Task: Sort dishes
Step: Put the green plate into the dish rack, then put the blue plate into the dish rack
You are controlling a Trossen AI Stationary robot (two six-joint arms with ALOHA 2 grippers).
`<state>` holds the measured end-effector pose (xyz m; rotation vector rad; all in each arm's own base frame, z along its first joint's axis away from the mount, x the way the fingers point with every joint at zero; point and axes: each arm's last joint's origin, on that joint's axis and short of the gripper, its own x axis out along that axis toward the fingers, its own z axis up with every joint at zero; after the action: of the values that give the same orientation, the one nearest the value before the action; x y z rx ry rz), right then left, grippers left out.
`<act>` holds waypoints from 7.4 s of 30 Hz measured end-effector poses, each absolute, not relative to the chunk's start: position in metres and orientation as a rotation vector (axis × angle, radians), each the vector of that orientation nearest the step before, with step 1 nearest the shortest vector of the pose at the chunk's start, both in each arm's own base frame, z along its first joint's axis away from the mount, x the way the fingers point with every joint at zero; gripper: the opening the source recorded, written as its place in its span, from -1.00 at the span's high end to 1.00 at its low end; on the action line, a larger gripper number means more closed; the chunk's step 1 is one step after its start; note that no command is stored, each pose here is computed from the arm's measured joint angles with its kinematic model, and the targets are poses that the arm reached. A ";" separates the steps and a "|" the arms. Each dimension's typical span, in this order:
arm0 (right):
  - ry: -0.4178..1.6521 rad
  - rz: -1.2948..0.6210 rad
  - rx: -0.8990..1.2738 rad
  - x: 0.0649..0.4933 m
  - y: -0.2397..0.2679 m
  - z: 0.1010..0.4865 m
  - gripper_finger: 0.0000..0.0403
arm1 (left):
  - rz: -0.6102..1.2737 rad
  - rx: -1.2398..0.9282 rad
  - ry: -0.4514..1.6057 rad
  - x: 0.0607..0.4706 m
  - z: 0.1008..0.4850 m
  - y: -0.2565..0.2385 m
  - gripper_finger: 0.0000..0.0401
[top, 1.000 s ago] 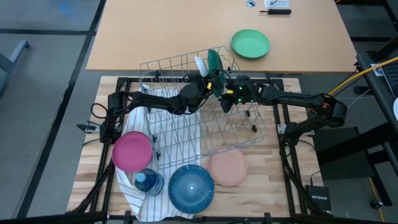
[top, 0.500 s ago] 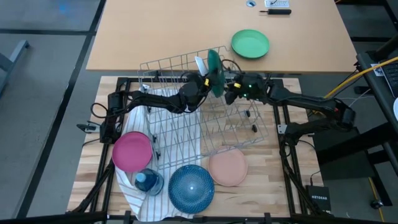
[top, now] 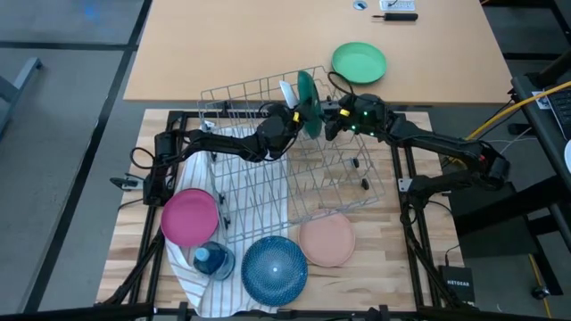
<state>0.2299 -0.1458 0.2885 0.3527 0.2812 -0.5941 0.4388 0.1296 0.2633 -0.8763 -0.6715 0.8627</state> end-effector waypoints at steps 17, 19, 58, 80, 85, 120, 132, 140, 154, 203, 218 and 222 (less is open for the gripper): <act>0.305 -0.665 0.362 0.241 -0.155 0.273 0.28 | 0.967 -0.912 -0.758 0.433 0.263 0.141 0.35; 0.285 -0.651 0.359 0.242 -0.155 0.276 0.28 | 0.967 -0.916 -0.764 0.433 0.263 0.142 0.35; 0.447 -0.249 0.198 0.221 -0.129 0.285 0.28 | 0.957 -0.962 -0.803 0.430 0.263 0.149 0.35; 0.475 -0.260 0.183 0.239 -0.144 0.264 0.28 | 0.985 -0.847 -0.715 0.433 0.263 0.141 0.35; 0.449 -0.350 0.186 0.233 -0.156 0.266 0.28 | 0.971 -0.850 -0.708 0.435 0.263 0.134 0.35; 0.442 -0.296 0.284 0.243 -0.167 0.251 0.28 | 0.987 -0.825 -0.698 0.434 0.263 0.139 0.35; 0.457 -0.292 0.292 0.243 -0.167 0.250 0.28 | 0.969 -0.774 -0.581 0.443 0.257 0.112 0.35; 0.486 -0.280 0.306 0.241 -0.165 0.247 0.28 | 0.976 -0.767 -0.563 0.444 0.256 0.107 0.35; 0.583 -0.168 0.337 0.231 -0.155 0.245 0.28 | 0.951 -0.632 -0.455 0.450 0.256 0.078 0.35; 0.670 0.298 0.322 0.184 0.022 0.306 0.28 | 0.296 0.347 0.179 0.421 0.271 -0.134 0.35; 0.699 0.386 0.301 0.210 0.096 0.288 0.28 | 0.111 0.384 0.228 0.407 0.263 -0.172 0.35; 0.715 0.438 0.280 0.226 0.119 0.272 0.28 | 0.083 0.395 0.238 0.402 0.261 -0.182 0.35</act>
<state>0.2261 0.1187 0.2719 0.2804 0.7149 0.4382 0.4019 -0.1824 0.2615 0.3949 0.2381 0.0827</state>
